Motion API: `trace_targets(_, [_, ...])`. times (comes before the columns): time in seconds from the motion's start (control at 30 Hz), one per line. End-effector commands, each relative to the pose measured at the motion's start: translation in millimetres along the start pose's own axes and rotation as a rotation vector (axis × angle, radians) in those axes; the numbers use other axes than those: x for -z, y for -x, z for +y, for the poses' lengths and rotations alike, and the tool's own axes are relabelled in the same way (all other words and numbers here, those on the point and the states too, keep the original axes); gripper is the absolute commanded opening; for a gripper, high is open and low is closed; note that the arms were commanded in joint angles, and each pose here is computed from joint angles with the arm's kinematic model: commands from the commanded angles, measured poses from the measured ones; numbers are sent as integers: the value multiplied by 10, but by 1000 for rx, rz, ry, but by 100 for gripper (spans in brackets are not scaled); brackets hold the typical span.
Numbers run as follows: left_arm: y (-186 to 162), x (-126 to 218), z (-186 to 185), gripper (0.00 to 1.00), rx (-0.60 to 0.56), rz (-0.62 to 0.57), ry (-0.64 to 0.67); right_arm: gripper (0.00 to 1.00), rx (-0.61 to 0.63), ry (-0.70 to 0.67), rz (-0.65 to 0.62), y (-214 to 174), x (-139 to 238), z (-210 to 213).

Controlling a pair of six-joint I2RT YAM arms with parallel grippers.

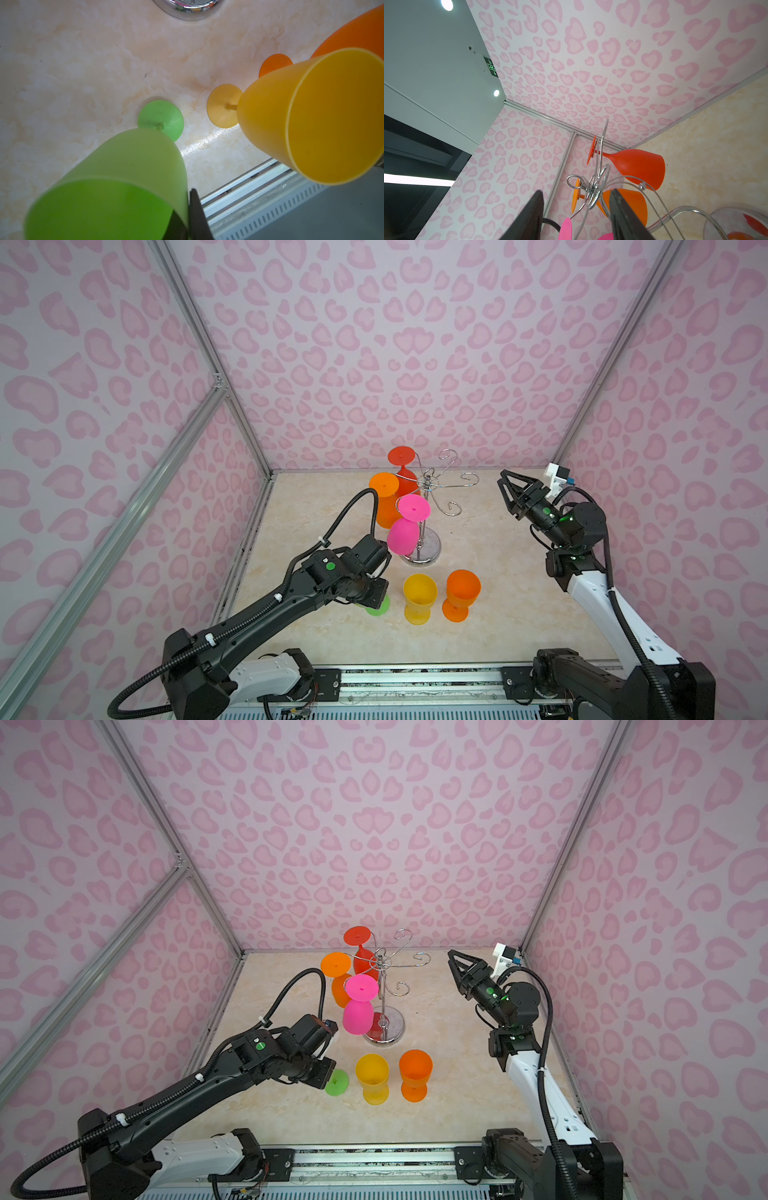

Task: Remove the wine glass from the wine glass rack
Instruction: 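Lower the green glass upright onto the table beside the yellow glass with the left gripper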

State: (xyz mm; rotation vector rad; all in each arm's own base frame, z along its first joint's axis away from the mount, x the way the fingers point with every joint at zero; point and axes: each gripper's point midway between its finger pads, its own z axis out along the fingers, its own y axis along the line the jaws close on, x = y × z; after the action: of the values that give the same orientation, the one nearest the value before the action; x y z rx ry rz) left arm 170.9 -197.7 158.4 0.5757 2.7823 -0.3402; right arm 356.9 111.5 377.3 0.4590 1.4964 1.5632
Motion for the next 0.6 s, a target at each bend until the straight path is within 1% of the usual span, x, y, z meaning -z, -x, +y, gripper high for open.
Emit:
trace_targets(0.0, [-71,11,-14,2,-18,38,-4,52,9,5,4,-5,-1,8])
trace_targets(0.23, [-49,13,-48,2,-22,46,-10,52,-4,7,6,7,-28,-12])
trace_targets(0.57, [-33,24,-84,19,-25,48,-21,52,-6,10,11,11,-49,-4])
